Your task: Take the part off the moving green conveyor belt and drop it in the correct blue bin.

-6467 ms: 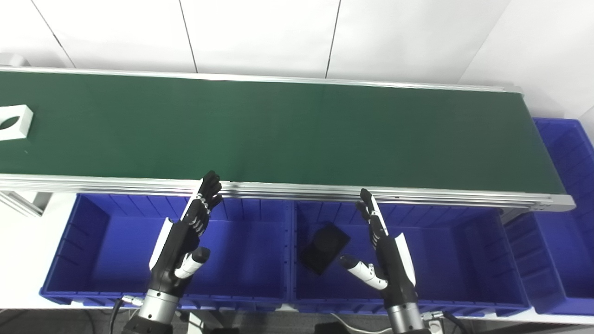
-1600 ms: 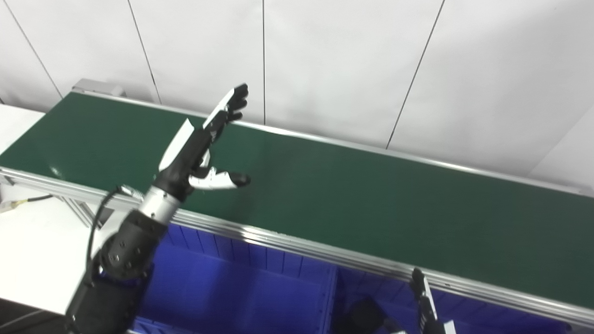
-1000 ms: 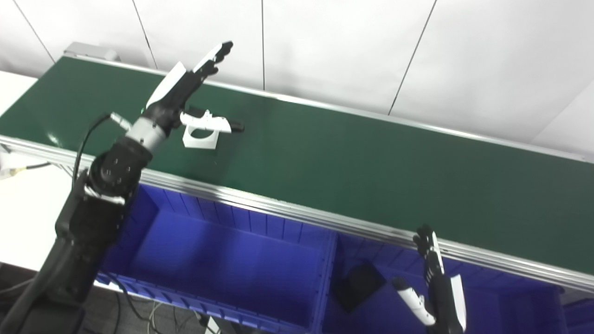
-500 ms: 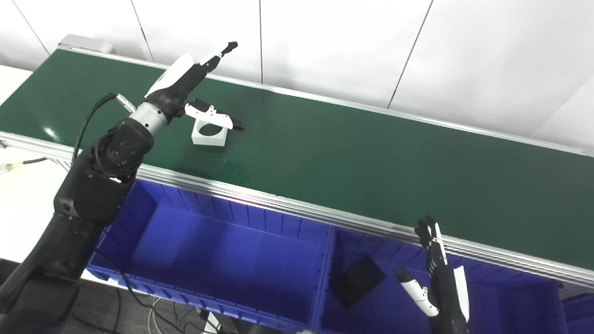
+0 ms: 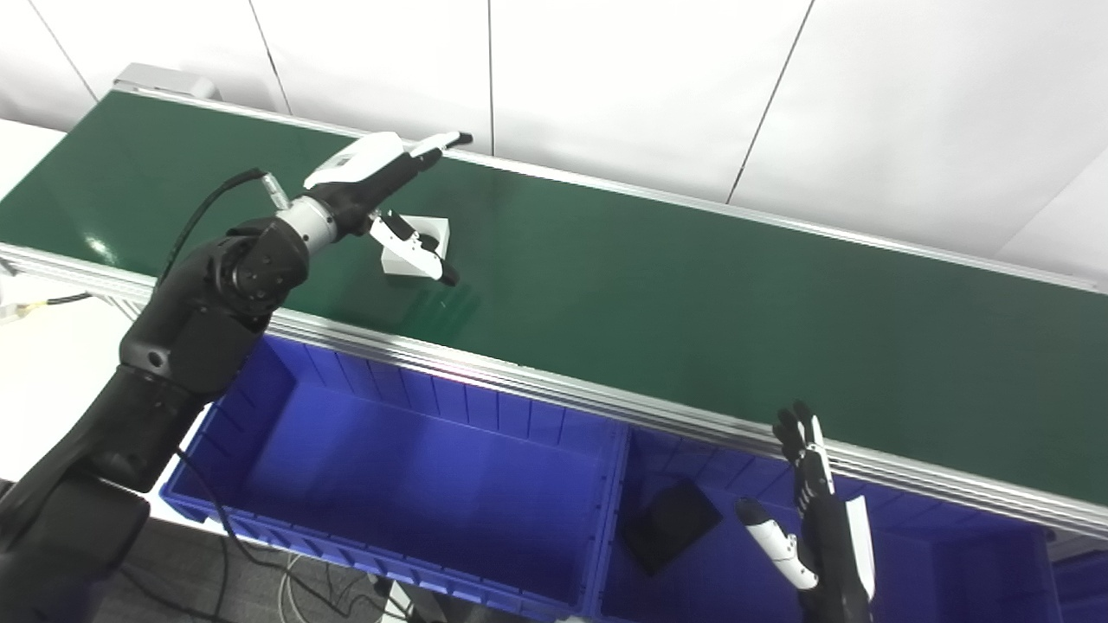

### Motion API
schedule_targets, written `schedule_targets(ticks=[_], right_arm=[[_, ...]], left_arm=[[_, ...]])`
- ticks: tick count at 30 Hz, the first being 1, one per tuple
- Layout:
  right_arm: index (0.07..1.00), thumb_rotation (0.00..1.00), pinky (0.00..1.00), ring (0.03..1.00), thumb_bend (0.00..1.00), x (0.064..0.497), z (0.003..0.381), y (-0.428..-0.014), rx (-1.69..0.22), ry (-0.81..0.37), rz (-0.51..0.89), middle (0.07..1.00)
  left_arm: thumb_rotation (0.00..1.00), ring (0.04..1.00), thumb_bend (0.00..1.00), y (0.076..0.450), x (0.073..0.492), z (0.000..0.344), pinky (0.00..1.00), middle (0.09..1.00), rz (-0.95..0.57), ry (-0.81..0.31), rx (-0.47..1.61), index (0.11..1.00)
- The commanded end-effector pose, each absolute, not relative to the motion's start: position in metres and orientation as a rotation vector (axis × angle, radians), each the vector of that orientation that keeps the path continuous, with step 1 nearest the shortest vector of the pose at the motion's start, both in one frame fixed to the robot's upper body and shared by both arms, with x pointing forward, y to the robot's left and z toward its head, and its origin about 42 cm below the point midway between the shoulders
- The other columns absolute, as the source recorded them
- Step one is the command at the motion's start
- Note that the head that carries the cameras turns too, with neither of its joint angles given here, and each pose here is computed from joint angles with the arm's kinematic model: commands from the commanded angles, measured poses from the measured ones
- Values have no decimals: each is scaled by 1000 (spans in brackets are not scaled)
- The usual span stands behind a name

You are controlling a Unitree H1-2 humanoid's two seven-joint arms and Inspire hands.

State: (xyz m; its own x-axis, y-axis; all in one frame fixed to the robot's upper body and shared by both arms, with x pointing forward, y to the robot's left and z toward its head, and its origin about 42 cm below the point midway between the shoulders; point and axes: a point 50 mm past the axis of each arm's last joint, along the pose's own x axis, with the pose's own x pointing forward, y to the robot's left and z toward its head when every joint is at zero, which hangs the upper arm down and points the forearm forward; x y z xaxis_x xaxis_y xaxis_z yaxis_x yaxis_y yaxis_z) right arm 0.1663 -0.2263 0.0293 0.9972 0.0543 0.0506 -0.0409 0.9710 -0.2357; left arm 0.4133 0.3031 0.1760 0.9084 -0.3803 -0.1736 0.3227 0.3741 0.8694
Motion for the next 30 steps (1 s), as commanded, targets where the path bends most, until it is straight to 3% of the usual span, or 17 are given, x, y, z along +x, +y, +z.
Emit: schedule_targets(ticks=[1, 5, 8, 12, 21, 25, 30], right_arm=[[1000, 723, 964, 932, 785, 169, 36, -225, -213, -118, 45, 947], [1000, 719, 959, 931, 782, 169, 36, -226, -214, -116, 44, 946], [1000, 723, 952, 929, 781, 169, 35, -226, -215, -116, 46, 945], [1000, 737, 955, 930, 797, 168, 35, -226, -213, -115, 43, 945], [1000, 743, 961, 934, 783, 165, 37, -227, -207, -116, 46, 945], [1000, 744, 959, 935, 785, 165, 38, -227, -203, -117, 46, 945], [1000, 744, 962, 936, 785, 164, 39, -228, -201, -116, 49, 945]], left_arm=[[383, 959, 934, 307, 424, 196, 890, 973, -418, -98, 1129, 940], [353, 952, 916, 302, 425, 190, 896, 967, -440, -114, 1162, 932], [192, 940, 846, 297, 425, 187, 882, 962, -442, -107, 1198, 912], [98, 920, 818, 294, 426, 181, 854, 951, -428, -98, 1240, 897], [78, 920, 788, 289, 434, 172, 816, 956, -367, -65, 1313, 893], [73, 920, 783, 285, 440, 166, 883, 948, -338, -85, 1321, 887], [78, 925, 759, 281, 448, 162, 892, 951, -329, -79, 1312, 895]])
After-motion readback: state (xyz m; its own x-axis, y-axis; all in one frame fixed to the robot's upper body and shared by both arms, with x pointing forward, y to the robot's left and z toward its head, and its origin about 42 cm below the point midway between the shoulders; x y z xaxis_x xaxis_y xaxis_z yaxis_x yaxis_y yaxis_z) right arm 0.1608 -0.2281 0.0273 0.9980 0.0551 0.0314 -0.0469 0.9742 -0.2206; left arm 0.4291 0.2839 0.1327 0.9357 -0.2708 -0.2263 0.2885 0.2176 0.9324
